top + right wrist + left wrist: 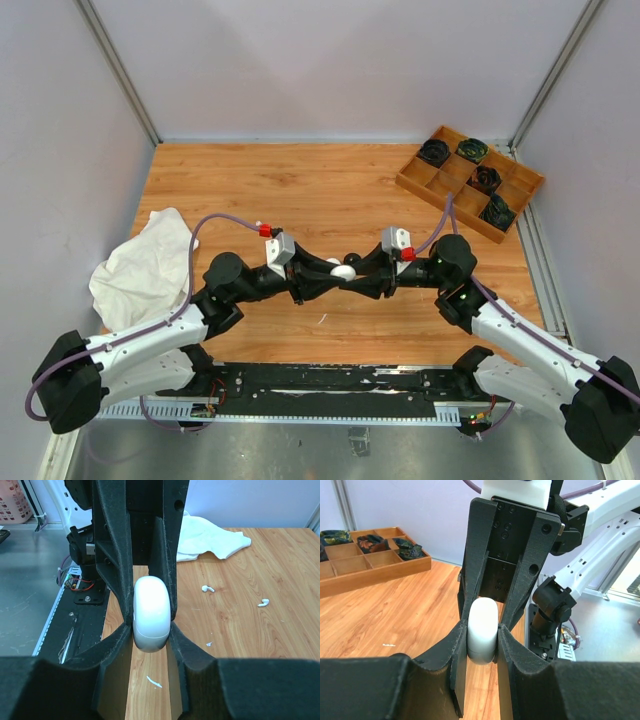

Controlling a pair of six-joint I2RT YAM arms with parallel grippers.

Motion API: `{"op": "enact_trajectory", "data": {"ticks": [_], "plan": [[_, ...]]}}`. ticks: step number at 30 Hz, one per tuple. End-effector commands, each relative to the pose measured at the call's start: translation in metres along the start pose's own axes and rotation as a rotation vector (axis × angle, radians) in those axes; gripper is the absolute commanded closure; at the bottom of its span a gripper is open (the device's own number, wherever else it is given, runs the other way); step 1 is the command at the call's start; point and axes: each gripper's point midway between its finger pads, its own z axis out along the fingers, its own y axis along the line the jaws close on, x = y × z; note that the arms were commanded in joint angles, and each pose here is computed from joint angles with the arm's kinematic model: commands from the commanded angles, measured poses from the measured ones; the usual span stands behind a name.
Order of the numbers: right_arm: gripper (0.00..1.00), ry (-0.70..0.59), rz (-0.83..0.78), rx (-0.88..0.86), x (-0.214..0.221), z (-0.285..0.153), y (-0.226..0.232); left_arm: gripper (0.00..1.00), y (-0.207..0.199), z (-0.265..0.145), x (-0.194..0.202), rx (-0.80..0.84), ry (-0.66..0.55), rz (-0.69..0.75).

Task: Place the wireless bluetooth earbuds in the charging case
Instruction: Pick up the charging case at the center of the board.

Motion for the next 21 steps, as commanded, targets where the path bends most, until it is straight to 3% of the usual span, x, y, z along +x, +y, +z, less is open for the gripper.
{"op": "enact_trajectory", "data": {"ticks": [1, 4, 8, 11, 14, 21], "plan": [[0.90, -0.020, -0.028, 0.034, -0.001, 0.000, -0.008, 0.93, -0.013, 0.003, -0.009, 0.069, -0.041, -0.003], [0.99, -0.009, -0.019, 0.047, 0.001, -0.001, -0.010, 0.84, -0.009, 0.003, -0.006, 0.045, -0.029, -0.003], [0.99, 0.013, -0.012, 0.065, 0.006, -0.002, -0.014, 0.61, -0.005, 0.001, -0.011, 0.011, -0.043, 0.002], [0.99, 0.018, -0.010, 0.066, 0.007, -0.003, -0.014, 0.51, 0.001, 0.002, -0.010, -0.018, -0.035, 0.003], [0.99, 0.022, -0.009, 0.065, 0.007, -0.003, -0.014, 0.47, 0.005, 0.003, -0.008, -0.037, -0.025, -0.002], [0.99, 0.022, -0.014, 0.060, 0.008, -0.004, -0.012, 0.49, 0.023, 0.002, -0.006, -0.134, -0.009, -0.006]]}}
